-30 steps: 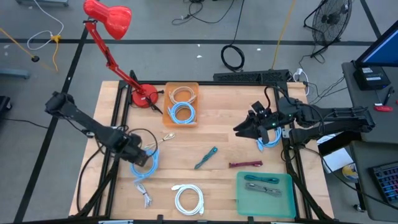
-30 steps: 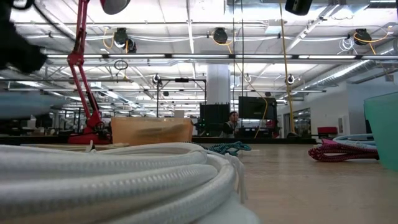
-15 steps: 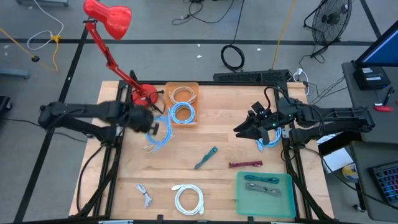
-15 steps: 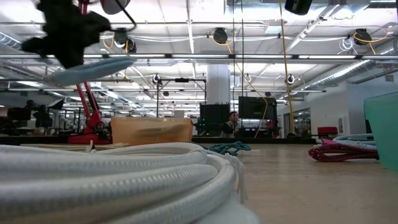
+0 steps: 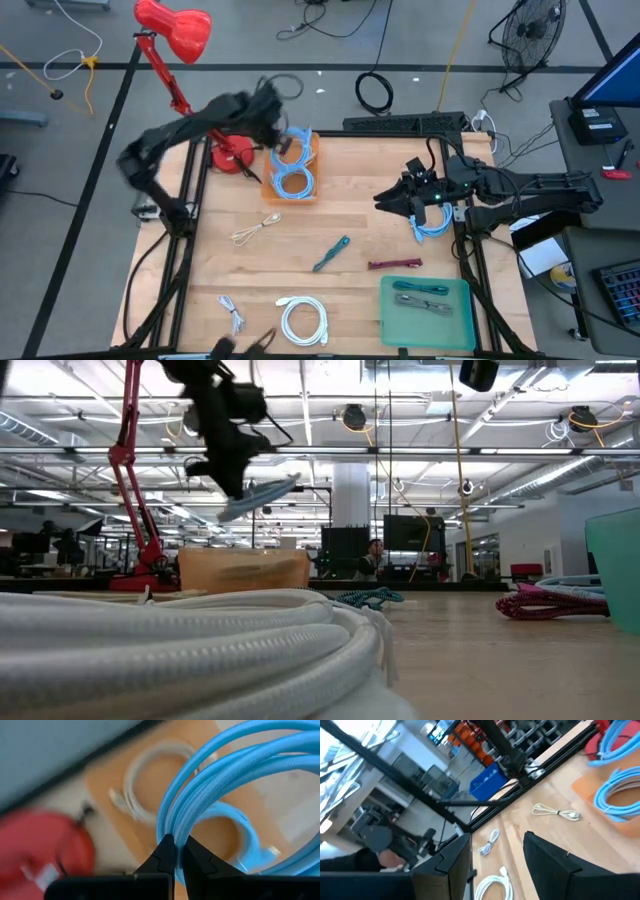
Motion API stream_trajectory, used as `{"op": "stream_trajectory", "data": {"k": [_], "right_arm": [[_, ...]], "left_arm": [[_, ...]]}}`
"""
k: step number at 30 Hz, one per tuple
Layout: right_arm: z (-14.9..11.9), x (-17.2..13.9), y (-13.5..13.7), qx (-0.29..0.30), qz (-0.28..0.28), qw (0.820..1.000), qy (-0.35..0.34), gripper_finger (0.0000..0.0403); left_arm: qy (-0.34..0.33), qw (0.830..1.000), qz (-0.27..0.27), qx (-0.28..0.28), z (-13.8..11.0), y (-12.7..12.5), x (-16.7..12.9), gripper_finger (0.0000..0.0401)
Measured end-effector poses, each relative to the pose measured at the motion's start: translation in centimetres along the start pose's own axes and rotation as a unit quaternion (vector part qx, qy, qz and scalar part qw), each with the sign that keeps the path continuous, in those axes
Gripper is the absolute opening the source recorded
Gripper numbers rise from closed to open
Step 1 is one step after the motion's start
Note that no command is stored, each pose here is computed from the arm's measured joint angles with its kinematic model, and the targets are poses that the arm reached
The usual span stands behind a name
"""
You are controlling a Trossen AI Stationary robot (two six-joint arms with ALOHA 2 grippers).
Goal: Pick & Place USB Port
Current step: Put the left light blue wire cable into the the orange bin
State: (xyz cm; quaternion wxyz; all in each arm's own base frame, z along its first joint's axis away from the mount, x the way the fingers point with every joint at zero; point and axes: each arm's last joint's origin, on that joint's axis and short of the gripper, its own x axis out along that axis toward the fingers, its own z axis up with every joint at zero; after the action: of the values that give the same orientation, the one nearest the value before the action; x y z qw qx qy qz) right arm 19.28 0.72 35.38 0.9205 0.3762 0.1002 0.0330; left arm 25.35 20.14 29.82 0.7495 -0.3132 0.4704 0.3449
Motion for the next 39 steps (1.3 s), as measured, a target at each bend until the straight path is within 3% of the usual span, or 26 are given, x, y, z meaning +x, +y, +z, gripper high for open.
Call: {"op": "stream_trajectory", "data": {"k": [5, 10, 15, 20, 30, 39], "right_arm": [[0.1, 0.0, -0.1, 0.015, -0.016, 1.0, -0.017, 0.0171], [0.1, 0.0, -0.1, 0.028, -0.022, 0.999, -0.022, 0.0171], [0.1, 0.0, -0.1, 0.028, -0.027, 0.999, -0.028, 0.0171], [0.1, 0.0, -0.1, 0.028, -0.037, 0.998, -0.037, 0.0171], [0.3, 0.0, -0.4, 0.025, -0.07, 0.995, -0.069, 0.0171], [0.6, -0.1, -0.7, 0.027, -0.083, 0.993, -0.083, 0.0171]], "left_arm": [[0.046, 0.994, 0.0, 0.094, 5.2, 0.7, 2.9, 0.001], [0.081, 0.986, -0.009, 0.148, 7.3, 2.2, 5.2, 0.001], [0.113, 0.976, 0.037, 0.183, 7.3, 4.1, 6.3, 0.001], [0.113, 0.973, 0.039, 0.2, 7.5, 5.1, 6.3, 0.001], [0.085, 0.964, 0.017, 0.25, 7.8, 3.1, 7.0, 0.001], [0.132, 0.952, 0.011, 0.276, 7.2, 2.1, 10.6, 0.001]]}}
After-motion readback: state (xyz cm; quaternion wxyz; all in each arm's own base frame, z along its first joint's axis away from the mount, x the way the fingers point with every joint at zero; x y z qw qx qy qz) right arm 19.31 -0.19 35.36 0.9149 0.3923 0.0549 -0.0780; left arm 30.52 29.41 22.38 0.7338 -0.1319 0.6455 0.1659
